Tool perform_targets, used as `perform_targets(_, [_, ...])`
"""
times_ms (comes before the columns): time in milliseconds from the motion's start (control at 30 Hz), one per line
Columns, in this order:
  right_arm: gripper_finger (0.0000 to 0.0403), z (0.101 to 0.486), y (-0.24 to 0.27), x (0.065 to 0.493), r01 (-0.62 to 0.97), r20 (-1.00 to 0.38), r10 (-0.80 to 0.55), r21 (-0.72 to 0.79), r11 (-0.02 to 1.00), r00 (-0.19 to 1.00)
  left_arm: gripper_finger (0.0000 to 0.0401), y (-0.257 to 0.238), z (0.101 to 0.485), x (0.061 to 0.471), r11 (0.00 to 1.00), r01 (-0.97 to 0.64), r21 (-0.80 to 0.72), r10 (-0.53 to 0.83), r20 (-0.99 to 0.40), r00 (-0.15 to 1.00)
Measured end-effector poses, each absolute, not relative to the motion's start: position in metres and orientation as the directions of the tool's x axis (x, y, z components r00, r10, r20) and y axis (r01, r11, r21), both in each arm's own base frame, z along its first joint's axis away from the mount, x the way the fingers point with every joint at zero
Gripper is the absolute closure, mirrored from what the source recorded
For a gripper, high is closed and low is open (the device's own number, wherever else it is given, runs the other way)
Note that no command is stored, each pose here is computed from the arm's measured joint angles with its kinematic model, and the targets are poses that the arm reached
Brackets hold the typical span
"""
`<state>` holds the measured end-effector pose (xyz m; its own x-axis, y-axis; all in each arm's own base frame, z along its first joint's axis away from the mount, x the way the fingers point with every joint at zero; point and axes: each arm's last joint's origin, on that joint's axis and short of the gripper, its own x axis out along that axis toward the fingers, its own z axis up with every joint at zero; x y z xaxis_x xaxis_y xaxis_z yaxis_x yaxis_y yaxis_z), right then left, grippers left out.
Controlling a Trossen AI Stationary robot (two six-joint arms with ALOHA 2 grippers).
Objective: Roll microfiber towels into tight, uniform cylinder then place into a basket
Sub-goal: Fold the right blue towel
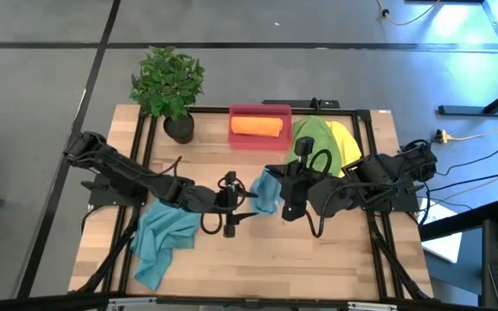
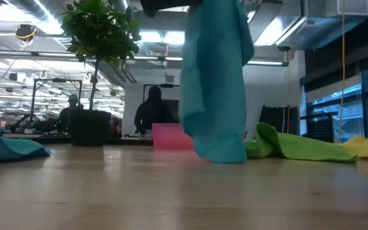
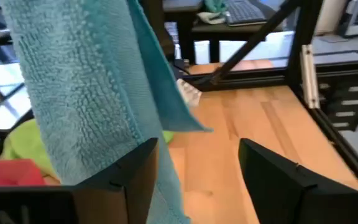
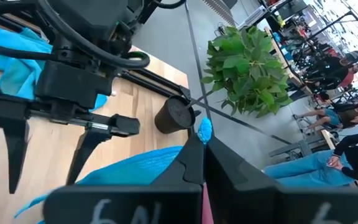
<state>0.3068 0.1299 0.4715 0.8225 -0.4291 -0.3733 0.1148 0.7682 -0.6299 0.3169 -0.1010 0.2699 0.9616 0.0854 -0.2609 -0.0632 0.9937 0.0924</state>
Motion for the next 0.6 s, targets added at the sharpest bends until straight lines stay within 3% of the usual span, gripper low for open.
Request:
perform_targets(367, [0.0398, 0.472, 0.128, 0.308, 0.144, -0.358, -0.454, -0.634, 0.76, 0.816, 0.0172, -0.103, 0.275, 0.312, 0.945, -0.275, 0.175, 0.315, -0.276, 0.908])
perform_targets(600, [0.0398, 0.479, 0.125, 0.31, 0.263, -0.279, -0.529, -0.63, 0.731, 0.802, 0.0172, -0.117, 0.277, 0.305, 0.934, -0.312, 0.176, 0.351, -0.286, 0.891])
